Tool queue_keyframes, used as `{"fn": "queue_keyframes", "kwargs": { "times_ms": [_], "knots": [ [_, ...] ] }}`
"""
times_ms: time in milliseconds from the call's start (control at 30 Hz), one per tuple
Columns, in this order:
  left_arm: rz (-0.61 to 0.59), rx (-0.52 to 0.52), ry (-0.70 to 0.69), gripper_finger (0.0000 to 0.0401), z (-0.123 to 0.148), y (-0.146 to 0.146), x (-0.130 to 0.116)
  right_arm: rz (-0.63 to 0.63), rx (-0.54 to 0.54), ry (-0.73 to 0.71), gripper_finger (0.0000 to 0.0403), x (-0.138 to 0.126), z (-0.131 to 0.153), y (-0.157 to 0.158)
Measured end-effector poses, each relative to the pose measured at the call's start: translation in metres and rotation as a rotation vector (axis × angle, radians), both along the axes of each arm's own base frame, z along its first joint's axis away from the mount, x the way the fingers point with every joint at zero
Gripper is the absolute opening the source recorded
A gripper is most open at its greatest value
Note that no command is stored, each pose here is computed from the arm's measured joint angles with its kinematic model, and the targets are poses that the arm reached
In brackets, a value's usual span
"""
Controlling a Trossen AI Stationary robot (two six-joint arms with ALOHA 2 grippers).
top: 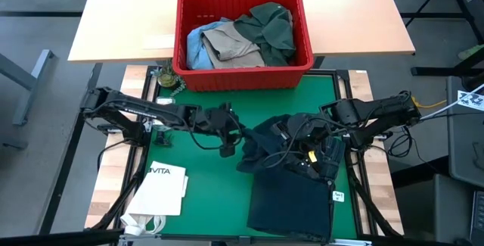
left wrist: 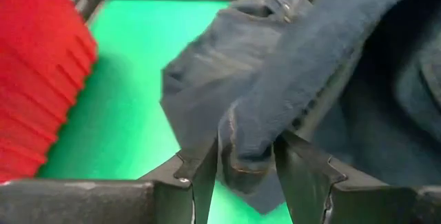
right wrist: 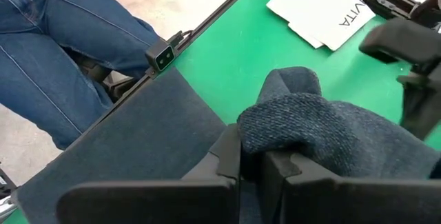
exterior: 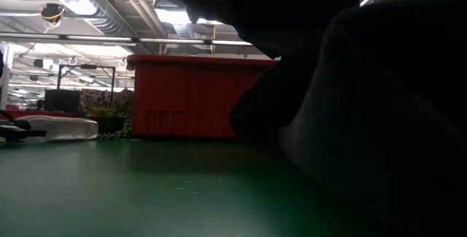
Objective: Fold Laundry from Bin
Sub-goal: Fold the dark blue pants
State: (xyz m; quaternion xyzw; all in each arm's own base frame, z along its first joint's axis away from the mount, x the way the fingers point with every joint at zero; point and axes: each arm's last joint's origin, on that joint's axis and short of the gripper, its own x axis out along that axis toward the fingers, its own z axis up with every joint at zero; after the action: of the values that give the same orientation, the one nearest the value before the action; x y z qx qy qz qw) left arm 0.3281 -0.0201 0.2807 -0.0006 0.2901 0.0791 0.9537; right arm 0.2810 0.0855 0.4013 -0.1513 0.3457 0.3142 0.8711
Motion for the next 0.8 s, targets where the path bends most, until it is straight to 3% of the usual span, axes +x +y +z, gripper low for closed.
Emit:
{"fn": "queue_keyframes", "kwargs": {
  "times_ms": [100,267,467,633,800],
  "knots": [
    [-0.002,-0.001,-0.014,0.0118,0.001,0.000,0.001,-0.004,-0.004,-0.001,0.0021,0.000,0.000,0.000],
    [-0.078,-0.076,-0.026,0.0017,0.009,-0.005,-0.006,-0.035,-0.058,-0.020,0.0021,0.001,0.000,-0.002],
    [-0.039,-0.181,-0.034,0.0005,0.038,-0.008,-0.042,-0.094,-0.218,-0.077,0.0021,0.003,-0.001,-0.006],
    [0.041,-0.364,-0.080,0.0003,0.070,-0.004,-0.091,-0.205,-0.421,-0.152,0.0021,0.009,0.001,-0.024],
    [0.081,-0.503,-0.221,0.0002,0.101,0.001,-0.140,-0.333,-0.446,-0.251,0.0021,0.031,0.005,-0.060]
  ]
}}
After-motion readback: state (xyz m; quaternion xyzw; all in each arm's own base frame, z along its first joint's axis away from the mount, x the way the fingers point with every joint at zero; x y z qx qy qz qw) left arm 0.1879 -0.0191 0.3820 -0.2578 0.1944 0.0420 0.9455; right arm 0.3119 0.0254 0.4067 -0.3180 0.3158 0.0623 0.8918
